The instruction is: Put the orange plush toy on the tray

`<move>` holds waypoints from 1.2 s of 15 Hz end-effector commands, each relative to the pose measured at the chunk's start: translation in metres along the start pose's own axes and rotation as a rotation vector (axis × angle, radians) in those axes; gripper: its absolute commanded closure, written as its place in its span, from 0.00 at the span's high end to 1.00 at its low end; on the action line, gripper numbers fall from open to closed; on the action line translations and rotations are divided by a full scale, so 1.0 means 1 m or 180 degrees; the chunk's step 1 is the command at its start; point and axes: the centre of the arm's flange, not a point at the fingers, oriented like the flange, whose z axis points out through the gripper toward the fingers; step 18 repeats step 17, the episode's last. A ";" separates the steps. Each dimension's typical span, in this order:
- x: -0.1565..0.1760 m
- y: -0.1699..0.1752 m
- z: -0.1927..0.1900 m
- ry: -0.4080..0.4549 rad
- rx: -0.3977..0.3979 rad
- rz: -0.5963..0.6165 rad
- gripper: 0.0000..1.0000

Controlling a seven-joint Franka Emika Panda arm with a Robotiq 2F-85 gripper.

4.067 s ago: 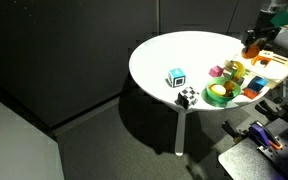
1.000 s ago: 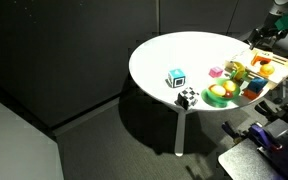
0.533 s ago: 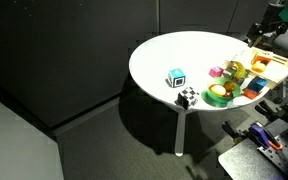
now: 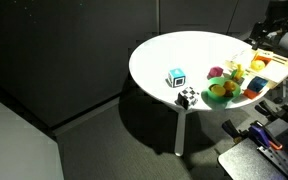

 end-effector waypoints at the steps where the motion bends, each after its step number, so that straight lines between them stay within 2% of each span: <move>1: -0.032 -0.020 -0.018 0.0062 -0.0027 -0.0266 1.00; 10: -0.081 -0.063 -0.039 0.0380 -0.0034 -0.1161 1.00; 12: -0.087 -0.067 -0.040 0.0452 -0.0013 -0.1211 1.00; 13: -0.071 -0.068 -0.036 0.0346 -0.0084 -0.1110 1.00; 18: -0.073 -0.069 -0.035 0.0338 -0.0086 -0.1122 1.00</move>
